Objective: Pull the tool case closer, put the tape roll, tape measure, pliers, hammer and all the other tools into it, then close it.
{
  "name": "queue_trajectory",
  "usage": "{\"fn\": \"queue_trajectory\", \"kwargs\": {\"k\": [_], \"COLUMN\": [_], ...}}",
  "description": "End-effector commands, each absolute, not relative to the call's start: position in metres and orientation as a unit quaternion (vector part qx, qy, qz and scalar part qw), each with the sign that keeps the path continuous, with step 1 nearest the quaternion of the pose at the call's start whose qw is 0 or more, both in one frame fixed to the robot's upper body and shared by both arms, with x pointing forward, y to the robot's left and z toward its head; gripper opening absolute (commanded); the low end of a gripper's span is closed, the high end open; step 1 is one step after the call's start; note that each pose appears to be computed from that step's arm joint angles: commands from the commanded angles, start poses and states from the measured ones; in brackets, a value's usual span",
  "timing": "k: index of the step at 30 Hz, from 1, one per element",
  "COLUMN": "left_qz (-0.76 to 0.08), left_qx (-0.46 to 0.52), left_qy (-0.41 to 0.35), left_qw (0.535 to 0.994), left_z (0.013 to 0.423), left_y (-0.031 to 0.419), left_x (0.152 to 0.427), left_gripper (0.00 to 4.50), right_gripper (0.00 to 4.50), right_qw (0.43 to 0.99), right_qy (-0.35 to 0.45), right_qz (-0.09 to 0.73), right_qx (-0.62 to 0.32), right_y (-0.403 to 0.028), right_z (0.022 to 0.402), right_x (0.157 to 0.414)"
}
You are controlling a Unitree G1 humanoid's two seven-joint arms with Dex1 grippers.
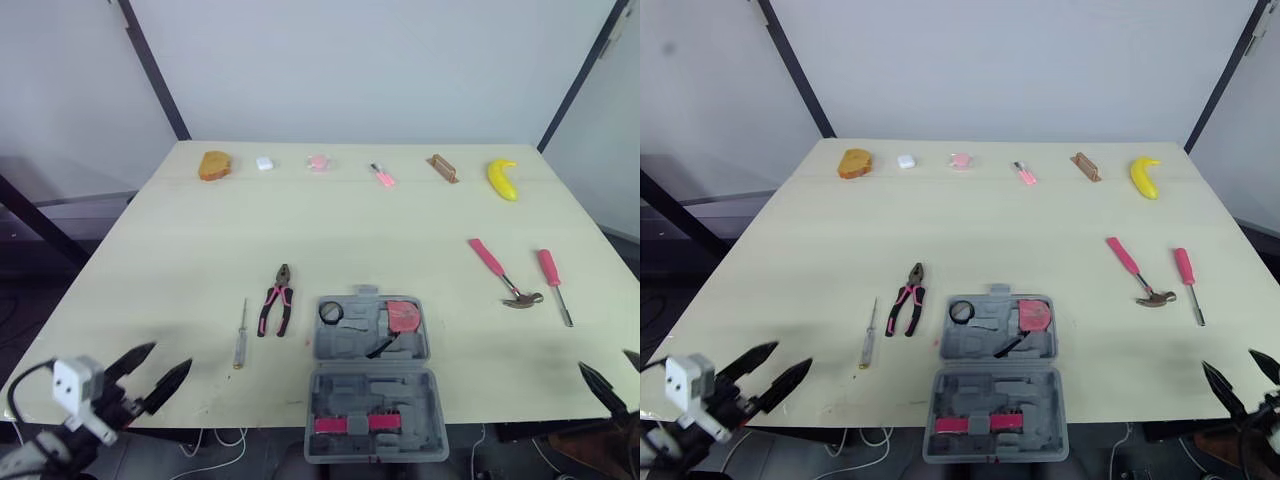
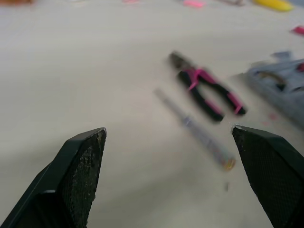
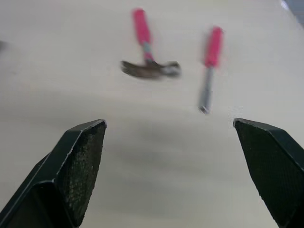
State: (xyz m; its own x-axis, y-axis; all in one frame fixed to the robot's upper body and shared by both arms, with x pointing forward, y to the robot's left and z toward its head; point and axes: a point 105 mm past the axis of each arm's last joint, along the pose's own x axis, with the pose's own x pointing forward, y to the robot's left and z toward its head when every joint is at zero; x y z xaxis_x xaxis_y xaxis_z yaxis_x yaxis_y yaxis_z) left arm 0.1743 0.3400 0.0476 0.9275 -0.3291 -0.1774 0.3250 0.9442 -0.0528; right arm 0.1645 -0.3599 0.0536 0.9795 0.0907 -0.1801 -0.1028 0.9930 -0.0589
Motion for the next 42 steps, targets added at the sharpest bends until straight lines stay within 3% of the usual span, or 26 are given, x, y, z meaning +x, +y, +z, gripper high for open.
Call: {"fn": "queue_trajectory", "kwargs": {"k": [1, 7, 11, 21, 28, 34, 42], "left_qz": [-0.144, -0.148, -0.157, -0.135, -0.127, -0.093, -0.027], "left_qx": [0.013, 0.015, 0.017, 0.032, 0.015, 0.010, 0.009], "left_qy": [0.084, 0.075, 0.050, 0.010, 0.019, 0.046, 0.092], "left_qw": [0.986, 0.986, 0.986, 0.990, 0.992, 0.995, 0.995], "left_z": [0.053, 0.057, 0.069, 0.094, 0.106, 0.103, 0.095], "left_y": [0.353, 0.350, 0.339, 0.301, 0.242, 0.205, 0.194], "left_x": [0.167, 0.170, 0.185, 0.245, 0.273, 0.285, 0.290], "left_gripper": [4.50, 4.50, 4.50, 4.50, 4.50, 4.50, 4.50], "right_gripper": [4.49, 4.49, 4.49, 4.49, 4.49, 4.49, 4.49], "right_qw": [0.997, 0.996, 0.995, 0.944, 0.894, 0.868, 0.865], "right_qy": [0.064, 0.069, 0.056, 0.021, -0.026, -0.048, -0.055], "right_qz": [0.024, 0.023, 0.064, 0.319, 0.433, 0.474, 0.477], "right_qx": [-0.045, -0.046, -0.052, -0.083, -0.116, -0.138, -0.148], "right_y": [-0.374, -0.380, -0.366, -0.267, -0.210, -0.185, -0.180], "right_z": [0.064, 0.060, 0.071, 0.122, 0.160, 0.175, 0.179], "right_x": [0.156, 0.151, 0.164, 0.219, 0.243, 0.256, 0.264]}}
